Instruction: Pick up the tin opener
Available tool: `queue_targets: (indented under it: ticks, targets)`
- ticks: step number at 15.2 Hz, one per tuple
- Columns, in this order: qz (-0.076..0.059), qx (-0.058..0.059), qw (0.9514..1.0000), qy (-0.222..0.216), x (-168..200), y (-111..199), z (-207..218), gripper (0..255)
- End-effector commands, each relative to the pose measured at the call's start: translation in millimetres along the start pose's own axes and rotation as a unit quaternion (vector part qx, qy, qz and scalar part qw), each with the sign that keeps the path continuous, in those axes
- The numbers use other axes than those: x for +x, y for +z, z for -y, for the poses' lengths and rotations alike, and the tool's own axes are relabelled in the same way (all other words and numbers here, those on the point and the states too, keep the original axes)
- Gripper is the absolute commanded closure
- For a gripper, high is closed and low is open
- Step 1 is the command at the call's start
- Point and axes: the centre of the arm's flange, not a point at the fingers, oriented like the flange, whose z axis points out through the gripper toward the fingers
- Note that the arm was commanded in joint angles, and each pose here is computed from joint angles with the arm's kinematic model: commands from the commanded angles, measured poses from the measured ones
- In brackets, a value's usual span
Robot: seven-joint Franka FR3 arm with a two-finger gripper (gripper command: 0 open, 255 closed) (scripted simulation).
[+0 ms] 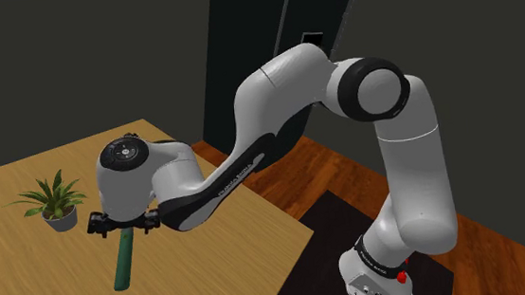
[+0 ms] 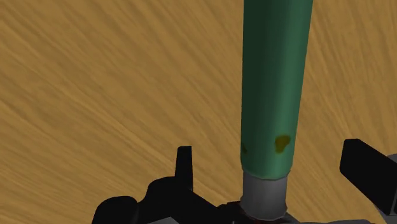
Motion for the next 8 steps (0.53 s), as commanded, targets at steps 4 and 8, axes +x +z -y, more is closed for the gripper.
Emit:
queue_targets:
  ticks: [4,8]
  targets:
    - [0.0,0.0,1.0,0.0,-1.7,6.3,-0.7,255]
    - [0.0,0.0,1.0,0.0,-1.7,6.3,-0.8,255]
